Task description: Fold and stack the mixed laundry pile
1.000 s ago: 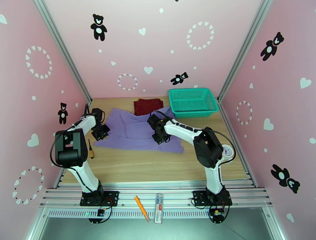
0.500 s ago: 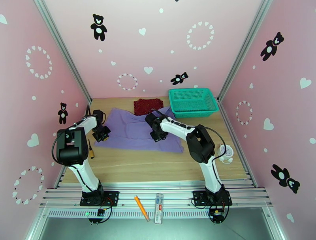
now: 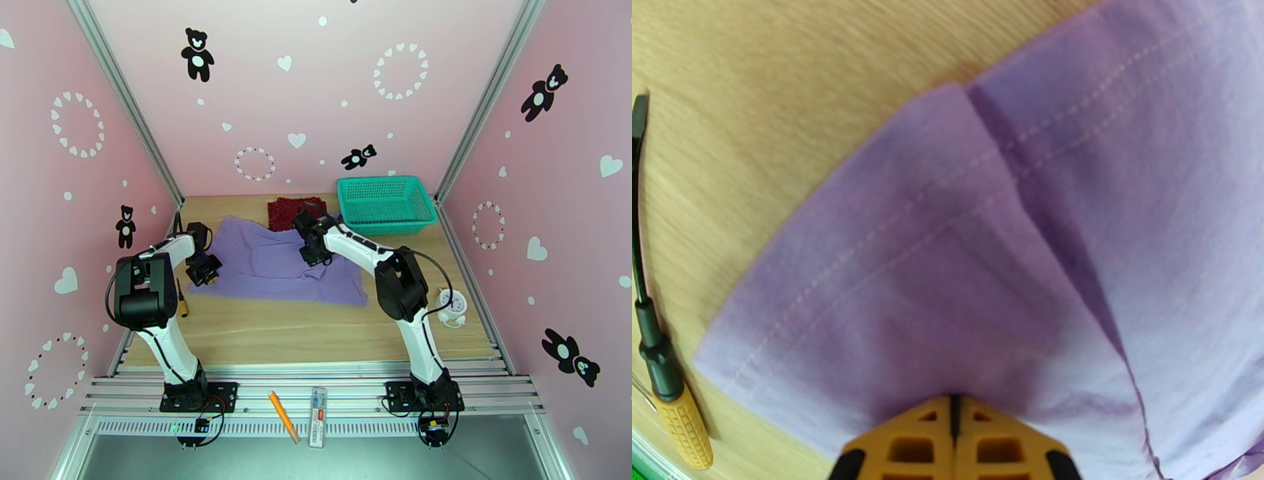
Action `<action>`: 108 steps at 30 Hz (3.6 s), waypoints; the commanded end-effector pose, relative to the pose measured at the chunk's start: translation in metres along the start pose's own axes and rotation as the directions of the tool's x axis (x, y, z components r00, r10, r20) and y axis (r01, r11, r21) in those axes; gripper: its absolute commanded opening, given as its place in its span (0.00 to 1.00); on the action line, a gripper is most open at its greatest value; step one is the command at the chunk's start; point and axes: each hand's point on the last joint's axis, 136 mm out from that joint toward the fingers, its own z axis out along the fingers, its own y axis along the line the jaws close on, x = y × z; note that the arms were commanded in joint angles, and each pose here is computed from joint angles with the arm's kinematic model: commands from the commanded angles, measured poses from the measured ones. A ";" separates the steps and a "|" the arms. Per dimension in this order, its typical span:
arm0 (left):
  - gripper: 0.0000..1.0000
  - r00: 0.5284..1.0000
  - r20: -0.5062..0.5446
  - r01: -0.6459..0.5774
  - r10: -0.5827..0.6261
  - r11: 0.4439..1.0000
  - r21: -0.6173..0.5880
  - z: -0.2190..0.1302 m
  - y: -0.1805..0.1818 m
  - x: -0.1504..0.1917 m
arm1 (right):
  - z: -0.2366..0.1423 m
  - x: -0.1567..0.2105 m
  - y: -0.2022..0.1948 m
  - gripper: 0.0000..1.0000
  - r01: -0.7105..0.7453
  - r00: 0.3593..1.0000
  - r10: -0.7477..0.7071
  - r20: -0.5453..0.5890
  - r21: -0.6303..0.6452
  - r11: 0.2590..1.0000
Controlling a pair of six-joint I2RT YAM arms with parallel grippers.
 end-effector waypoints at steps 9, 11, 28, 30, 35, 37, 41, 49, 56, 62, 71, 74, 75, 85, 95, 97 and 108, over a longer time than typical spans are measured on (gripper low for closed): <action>0.00 1.000 0.000 0.006 -0.006 1.000 -0.012 0.002 0.003 0.004 | 0.007 0.049 0.010 0.36 0.217 0.969 -0.213 -0.126 0.020 0.976; 0.00 1.000 0.000 0.006 -0.006 1.000 -0.015 0.003 0.003 0.004 | 0.008 0.045 0.011 0.36 0.213 0.971 -0.210 -0.116 0.020 0.977; 0.00 1.000 -0.003 0.001 -0.001 1.000 -0.024 0.004 0.005 0.004 | 0.023 0.027 0.013 0.16 0.207 0.973 -0.200 -0.113 0.053 0.977; 0.00 1.000 0.001 0.001 -0.001 1.000 -0.023 0.003 0.004 0.003 | 0.022 0.025 0.013 0.10 0.207 0.973 -0.201 -0.111 0.054 0.977; 0.00 1.000 0.004 0.001 -0.001 1.000 -0.019 0.001 0.004 0.003 | 0.009 0.010 0.013 0.00 0.228 0.972 -0.224 -0.076 0.055 0.972; 0.00 1.000 0.004 0.001 -0.001 1.000 -0.018 0.000 0.004 0.003 | 0.002 0.001 0.012 0.00 0.252 0.967 -0.248 -0.057 0.064 0.966; 0.00 1.000 0.005 0.001 -0.001 1.000 -0.019 0.000 0.004 0.004 | -0.009 -0.020 0.010 0.00 0.314 0.949 -0.314 -0.020 0.092 0.945; 0.00 1.000 -0.001 0.001 -0.001 1.000 -0.024 0.003 0.005 0.004 | 0.006 -0.044 0.009 0.35 0.403 0.914 -0.406 -0.010 0.144 0.904; 0.00 1.000 0.004 -0.006 0.007 0.999 -0.037 -0.002 0.009 0.006 | -0.022 -0.035 0.001 0.43 0.287 0.955 -0.295 0.035 0.154 0.946; 0.00 1.000 0.016 -0.012 0.014 0.993 -0.119 -0.003 0.030 0.011 | -0.047 0.046 -0.017 0.35 0.060 0.998 -0.063 0.019 0.130 0.990; 0.00 0.999 -0.032 0.002 -0.006 0.993 -0.119 0.016 0.033 0.026 | -0.005 0.133 -0.013 0.13 -0.128 0.985 0.136 -0.103 0.079 0.989; 0.00 1.000 -0.026 0.010 -0.013 0.991 -0.135 0.014 0.042 0.033 | 0.007 0.141 -0.014 0.12 -0.146 0.980 0.157 -0.119 0.095 0.985; 0.00 0.999 -0.030 0.015 -0.019 0.991 -0.133 0.014 0.043 0.037 | 0.010 0.144 -0.016 0.11 -0.150 0.978 0.163 -0.127 0.107 0.983; 0.00 0.996 -0.017 0.081 -0.082 0.996 -0.046 0.008 0.045 0.079 | 0.007 0.197 -0.047 0.05 -0.258 0.947 0.290 -0.140 0.206 0.944; 0.00 0.995 -0.020 0.093 -0.094 0.996 -0.011 0.001 0.069 0.119 | -0.022 0.259 -0.064 0.06 -0.399 0.900 0.426 -0.094 0.218 0.891; 0.00 0.995 -0.017 0.096 -0.096 0.995 0.002 -0.001 0.072 0.124 | -0.029 0.270 -0.067 0.07 -0.427 0.890 0.450 -0.076 0.211 0.879; 0.16 0.995 0.045 0.081 -0.084 0.995 0.056 -0.028 0.067 0.118 | -0.088 0.246 -0.077 0.15 -0.448 0.893 0.439 0.094 0.101 0.889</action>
